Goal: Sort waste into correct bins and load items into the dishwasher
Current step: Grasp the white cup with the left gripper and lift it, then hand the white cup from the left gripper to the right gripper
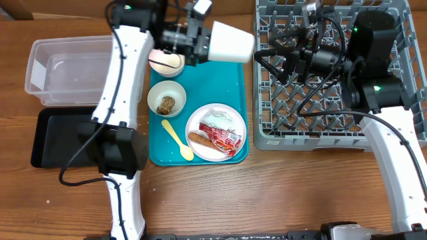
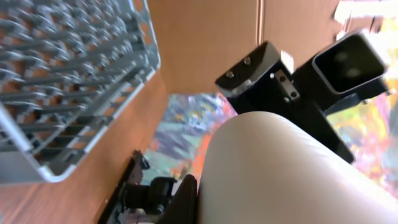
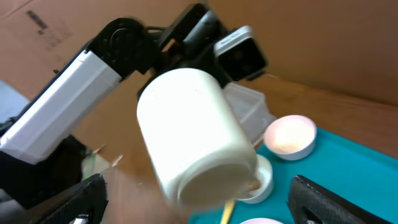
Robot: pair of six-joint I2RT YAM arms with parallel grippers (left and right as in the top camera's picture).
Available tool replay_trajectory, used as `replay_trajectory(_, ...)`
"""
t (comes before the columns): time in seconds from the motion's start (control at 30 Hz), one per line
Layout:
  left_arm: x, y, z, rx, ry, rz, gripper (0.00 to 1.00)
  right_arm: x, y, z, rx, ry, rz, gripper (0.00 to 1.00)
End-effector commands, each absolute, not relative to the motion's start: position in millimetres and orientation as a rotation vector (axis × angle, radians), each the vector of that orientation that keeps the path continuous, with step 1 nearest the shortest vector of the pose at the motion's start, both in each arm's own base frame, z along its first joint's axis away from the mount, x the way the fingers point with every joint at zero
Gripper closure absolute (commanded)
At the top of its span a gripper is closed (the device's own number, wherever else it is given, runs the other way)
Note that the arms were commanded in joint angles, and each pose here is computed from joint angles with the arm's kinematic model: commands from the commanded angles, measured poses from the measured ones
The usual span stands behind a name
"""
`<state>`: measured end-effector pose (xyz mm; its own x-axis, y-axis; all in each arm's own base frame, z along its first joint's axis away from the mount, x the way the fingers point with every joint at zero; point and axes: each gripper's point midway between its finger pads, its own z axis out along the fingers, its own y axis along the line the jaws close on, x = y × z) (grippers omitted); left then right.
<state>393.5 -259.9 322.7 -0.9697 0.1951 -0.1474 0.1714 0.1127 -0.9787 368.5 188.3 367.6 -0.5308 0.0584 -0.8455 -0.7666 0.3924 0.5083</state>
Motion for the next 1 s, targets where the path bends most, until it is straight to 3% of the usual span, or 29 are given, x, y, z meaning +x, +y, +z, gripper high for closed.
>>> replay_trajectory(0.0,378.6,-276.2,336.0,-0.502,-2.267,2.097,0.96,359.9,195.7,377.5,-0.663,1.784,1.305,0.06)
replay_trajectory(0.2,368.1,-290.9,336.2,-0.549,-2.24,2.083,0.96,350.4,205.1,378.6,-0.706,1.773,1.35,0.15)
replay_trajectory(0.3,366.9,-292.0,337.3,-0.551,-2.23,2.087,0.96,348.3,207.8,378.2,-0.713,1.774,1.359,0.33)
replay_trajectory(0.43,366.9,-292.0,337.3,-0.551,-2.229,2.088,0.96,346.2,208.2,377.4,-0.716,1.78,1.373,0.46)
replay_trajectory(0.53,367.6,-291.7,337.4,-0.555,-2.232,2.09,0.93,346.0,208.2,376.7,-0.713,1.784,1.376,0.47)
replay_trajectory(0.67,369.1,-292.2,337.8,-0.561,-2.234,2.094,0.82,345.9,208.2,376.7,-0.713,1.785,1.376,0.48)
replay_trajectory(0.73,369.6,-292.3,337.9,-0.568,-2.236,2.097,0.7,346.0,208.2,376.8,-0.713,1.784,1.376,0.48)
replay_trajectory(0.83,370.3,-292.5,337.4,-0.574,-2.242,2.096,0.67,347.4,205.1,377.7,-0.706,1.783,1.368,0.48)
replay_trajectory(0.87,370.6,-292.5,337.5,-0.577,-2.243,2.098,0.7,348.2,203.5,377.8,-0.701,1.783,1.366,0.48)
replay_trajectory(0.97,371.4,-292.8,337.8,-0.579,-2.243,2.1,0.96,348.3,201.1,378.6,-0.696,1.783,1.368,0.48)
